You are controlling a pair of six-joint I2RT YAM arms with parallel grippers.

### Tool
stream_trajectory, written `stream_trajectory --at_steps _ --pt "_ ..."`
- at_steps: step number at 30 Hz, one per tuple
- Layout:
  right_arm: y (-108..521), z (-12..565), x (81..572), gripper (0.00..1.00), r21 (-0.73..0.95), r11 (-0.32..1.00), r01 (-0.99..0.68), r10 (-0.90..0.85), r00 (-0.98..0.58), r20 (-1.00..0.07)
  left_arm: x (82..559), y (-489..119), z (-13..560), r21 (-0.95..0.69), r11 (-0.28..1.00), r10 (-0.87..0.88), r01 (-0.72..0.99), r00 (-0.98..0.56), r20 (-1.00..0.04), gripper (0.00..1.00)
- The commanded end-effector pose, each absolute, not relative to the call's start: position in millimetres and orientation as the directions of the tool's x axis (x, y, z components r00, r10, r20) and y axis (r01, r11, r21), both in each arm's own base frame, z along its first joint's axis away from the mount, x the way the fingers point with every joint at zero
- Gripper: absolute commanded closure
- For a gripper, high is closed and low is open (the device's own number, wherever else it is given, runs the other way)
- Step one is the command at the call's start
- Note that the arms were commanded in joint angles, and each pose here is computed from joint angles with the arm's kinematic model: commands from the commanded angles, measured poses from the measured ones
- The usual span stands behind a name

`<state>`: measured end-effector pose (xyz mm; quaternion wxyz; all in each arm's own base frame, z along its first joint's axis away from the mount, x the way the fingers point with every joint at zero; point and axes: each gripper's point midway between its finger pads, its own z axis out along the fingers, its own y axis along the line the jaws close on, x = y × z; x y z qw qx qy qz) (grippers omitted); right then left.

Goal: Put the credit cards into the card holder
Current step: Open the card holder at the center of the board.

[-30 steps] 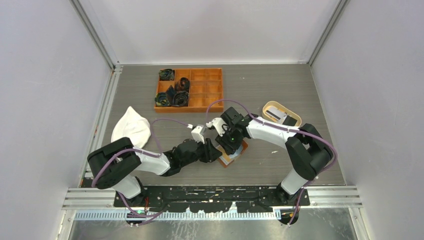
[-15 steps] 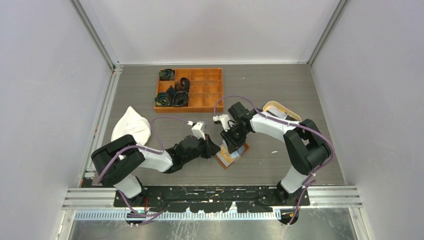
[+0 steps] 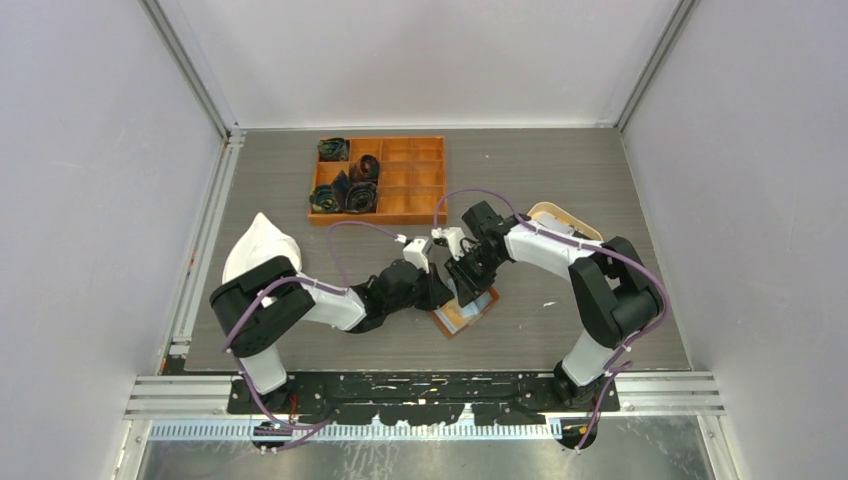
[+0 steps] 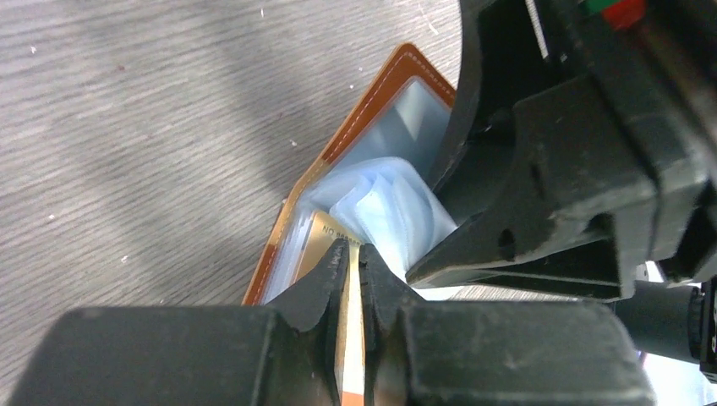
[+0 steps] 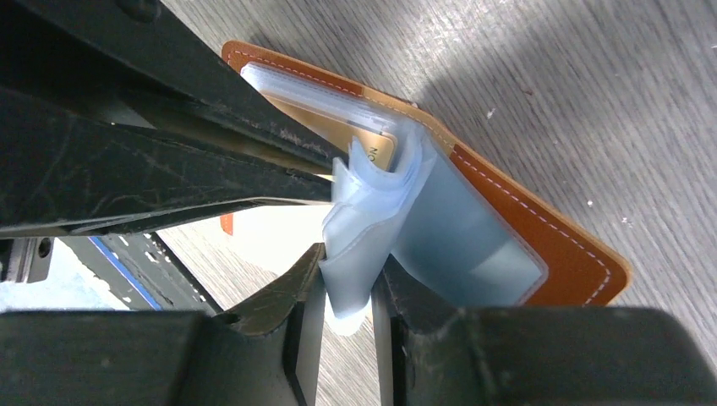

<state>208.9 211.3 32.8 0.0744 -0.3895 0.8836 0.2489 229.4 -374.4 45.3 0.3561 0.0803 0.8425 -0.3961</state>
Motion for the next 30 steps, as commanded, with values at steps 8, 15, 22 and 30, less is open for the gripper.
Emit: stream_trajectory --at_steps 8,15,22,30 --pt "220.2 63.1 219.0 0.63 0.444 0.535 -0.718 -0.606 -0.693 -0.39 225.6 -402.6 70.2 -0.688 0.527 -0.15 0.499 -0.742 -0.653 0.77" --pt "206.0 93.0 225.1 0.53 0.452 0.509 -0.733 -0.561 -0.68 -0.471 224.0 -408.2 69.5 -0.731 0.471 -0.163 0.494 -0.766 -0.622 0.74" --pt "168.5 99.1 255.9 0.53 0.331 0.642 -0.692 -0.486 -0.701 -0.522 223.6 -419.8 84.6 -0.758 0.399 -0.18 0.516 -0.767 -0.616 0.7" --pt "135.4 69.1 273.2 0.65 0.261 0.766 -0.588 -0.45 -0.78 -0.436 224.8 -438.9 92.9 -0.794 0.317 -0.185 0.518 -0.788 -0.588 0.6"
